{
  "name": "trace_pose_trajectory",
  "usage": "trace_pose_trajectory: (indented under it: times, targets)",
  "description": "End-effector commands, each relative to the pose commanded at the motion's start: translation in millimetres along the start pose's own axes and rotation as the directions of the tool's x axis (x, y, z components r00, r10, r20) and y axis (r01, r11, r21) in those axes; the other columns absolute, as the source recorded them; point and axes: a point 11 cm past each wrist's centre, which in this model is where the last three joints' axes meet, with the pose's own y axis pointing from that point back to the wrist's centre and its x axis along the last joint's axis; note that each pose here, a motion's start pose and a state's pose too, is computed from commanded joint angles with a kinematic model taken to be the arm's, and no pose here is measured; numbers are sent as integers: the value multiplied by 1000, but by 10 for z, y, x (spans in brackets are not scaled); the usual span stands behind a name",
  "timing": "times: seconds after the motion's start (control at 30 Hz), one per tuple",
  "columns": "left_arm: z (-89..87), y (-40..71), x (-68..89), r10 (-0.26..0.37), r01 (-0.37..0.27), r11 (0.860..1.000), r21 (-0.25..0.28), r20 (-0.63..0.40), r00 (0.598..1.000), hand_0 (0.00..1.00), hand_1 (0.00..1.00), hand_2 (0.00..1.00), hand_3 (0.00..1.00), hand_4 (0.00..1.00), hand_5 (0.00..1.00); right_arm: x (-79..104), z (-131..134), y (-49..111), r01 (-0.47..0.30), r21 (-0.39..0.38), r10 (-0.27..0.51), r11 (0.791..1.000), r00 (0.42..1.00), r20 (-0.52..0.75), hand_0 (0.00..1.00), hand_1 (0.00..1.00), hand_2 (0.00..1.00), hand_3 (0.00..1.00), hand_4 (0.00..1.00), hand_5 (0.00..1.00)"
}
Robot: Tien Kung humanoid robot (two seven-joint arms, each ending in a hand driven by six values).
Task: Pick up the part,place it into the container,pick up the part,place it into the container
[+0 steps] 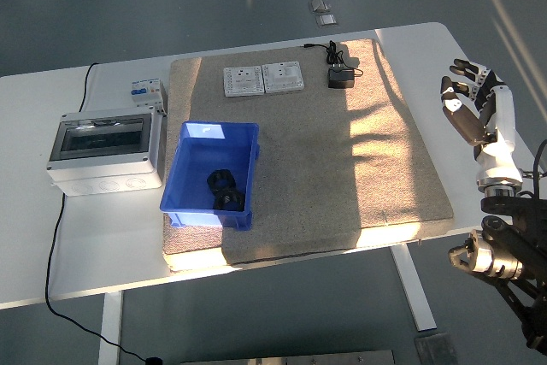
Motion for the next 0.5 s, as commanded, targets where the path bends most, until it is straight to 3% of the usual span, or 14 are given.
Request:
trace_pose_trajectory:
  times: [0.27,0.3,0.47,0.5]
  targets:
    - [-48,3,19,1,-1,998,55,-5,1000,693,690,672,597,470,608,101,54,24,-76,-32,77,997,995,60,646,472,657,647,639,277]
    - [-46,4,17,1,-1,998,58,-2,1000,701,698,720,618,524,646,110,48,17,-81,-29,83,996,995,62,660,490,656,645,644,285]
    - [-36,4,48,-4,3,998,59,4,1000,701,698,720,618,524,646,137,51,6,-83,-28,85,996,995,57,660,490,656,645,644,285]
    - [-42,3,49,-5,5,998,60,1,1000,703,703,726,628,582,683,144,59,11,-83,-30,85,996,995,56,712,632,677,640,646,296]
